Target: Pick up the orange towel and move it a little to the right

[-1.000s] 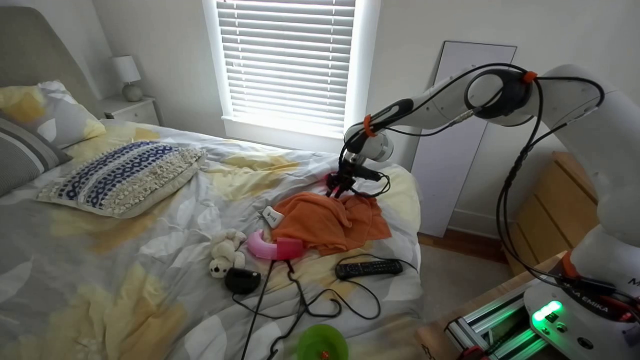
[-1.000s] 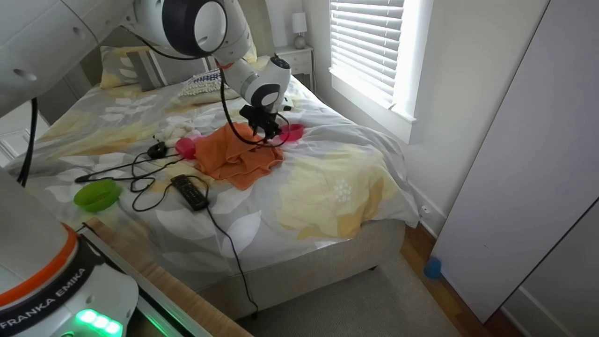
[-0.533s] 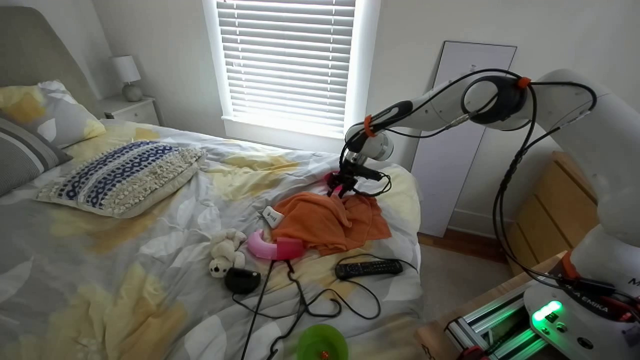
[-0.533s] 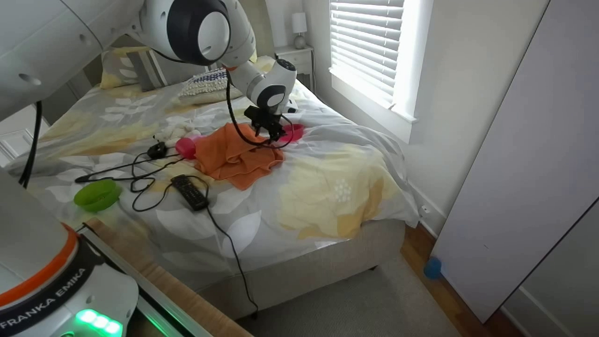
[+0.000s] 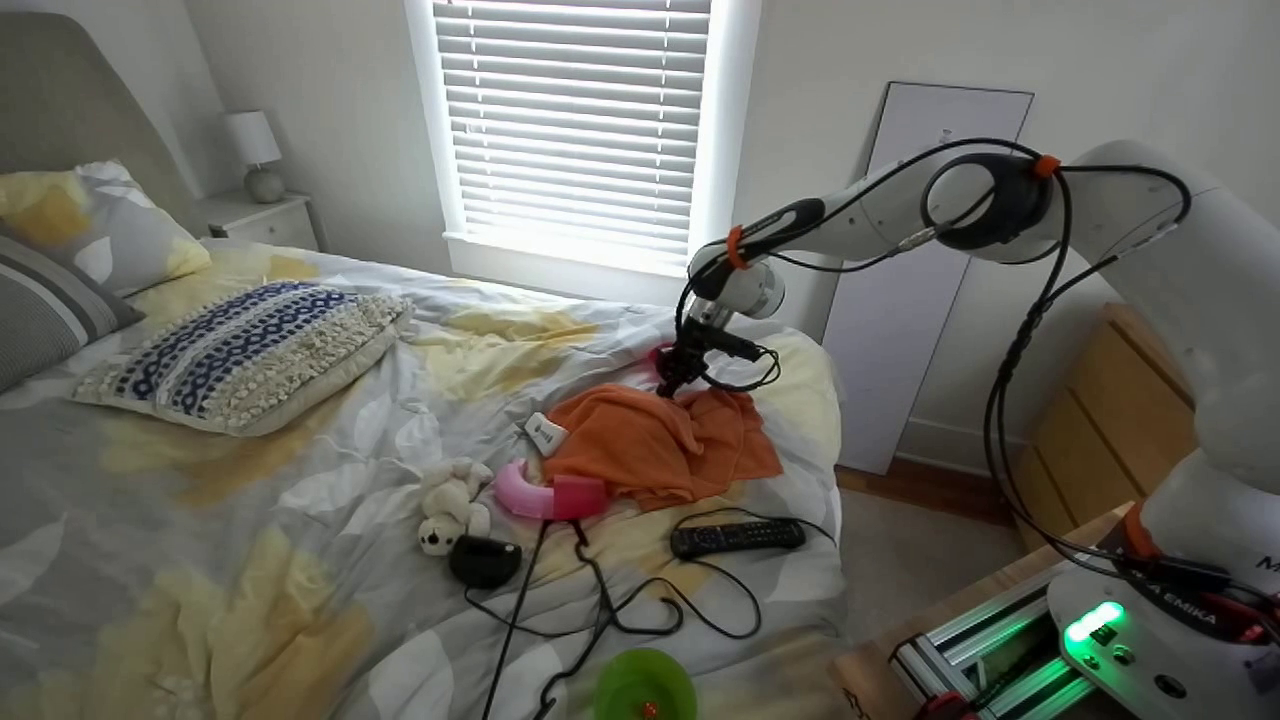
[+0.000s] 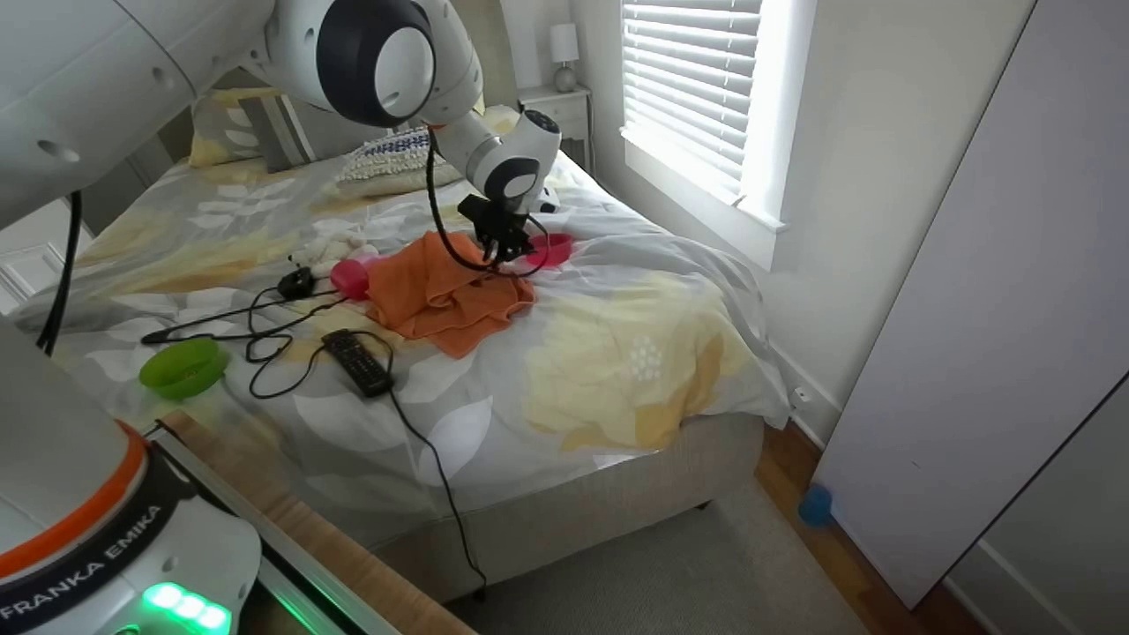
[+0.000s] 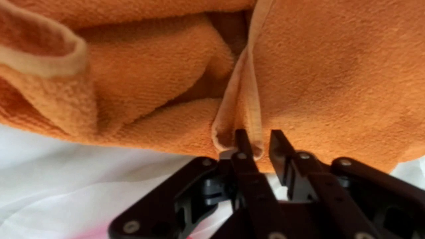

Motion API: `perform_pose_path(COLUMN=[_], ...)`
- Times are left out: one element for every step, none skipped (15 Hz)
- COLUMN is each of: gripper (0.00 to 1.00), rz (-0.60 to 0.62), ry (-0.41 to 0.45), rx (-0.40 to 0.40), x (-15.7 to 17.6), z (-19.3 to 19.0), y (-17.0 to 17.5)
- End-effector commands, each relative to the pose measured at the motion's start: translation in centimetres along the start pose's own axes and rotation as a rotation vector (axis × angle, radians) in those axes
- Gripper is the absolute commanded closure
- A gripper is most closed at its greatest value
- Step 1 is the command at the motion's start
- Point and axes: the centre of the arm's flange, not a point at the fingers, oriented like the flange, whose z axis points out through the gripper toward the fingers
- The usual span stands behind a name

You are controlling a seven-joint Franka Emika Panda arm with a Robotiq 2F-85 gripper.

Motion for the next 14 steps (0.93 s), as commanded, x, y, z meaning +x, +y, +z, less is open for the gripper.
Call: perform_pose_path(gripper=[1.0,1.0,1.0,1.0,1.0,1.0,1.0,1.0,1.0,1.0,1.0,0.86,0.73,0.68], rz=[0.033,0.034,0.035,0.038,0.04,0.04,0.039,0.042,0.043,0.044,0.046,0.048,0.05,0.051], ry=[-0.025,-0.026,-0.03,-0.032,-0.033,-0.034,-0.033,-0.03,-0.03,-0.031,-0.034,-0.039,-0.043,-0.053], rx=[0.034,0.023,0.007,0.004,0.0,-0.003,-0.005,-0.003,-0.001,-0.003,0.0,0.004,0.007,0.008], x=[0.3,0.4,0.4,0.4,0.4,0.3,0.3,0.4,0.4,0.3,0.3,0.3,0.2,0.1], z=[-0.5,-0.7,-0.7,-0.6,-0.6,-0.5,-0.7,-1.0,-1.2,-1.2,-1.2,-1.1,-1.0,-0.8], y=[-0.7,-0.6,-0.3,0.0,0.1,0.3,0.4,0.3,0.4,0.3,0.3,0.1,0.1,0.0])
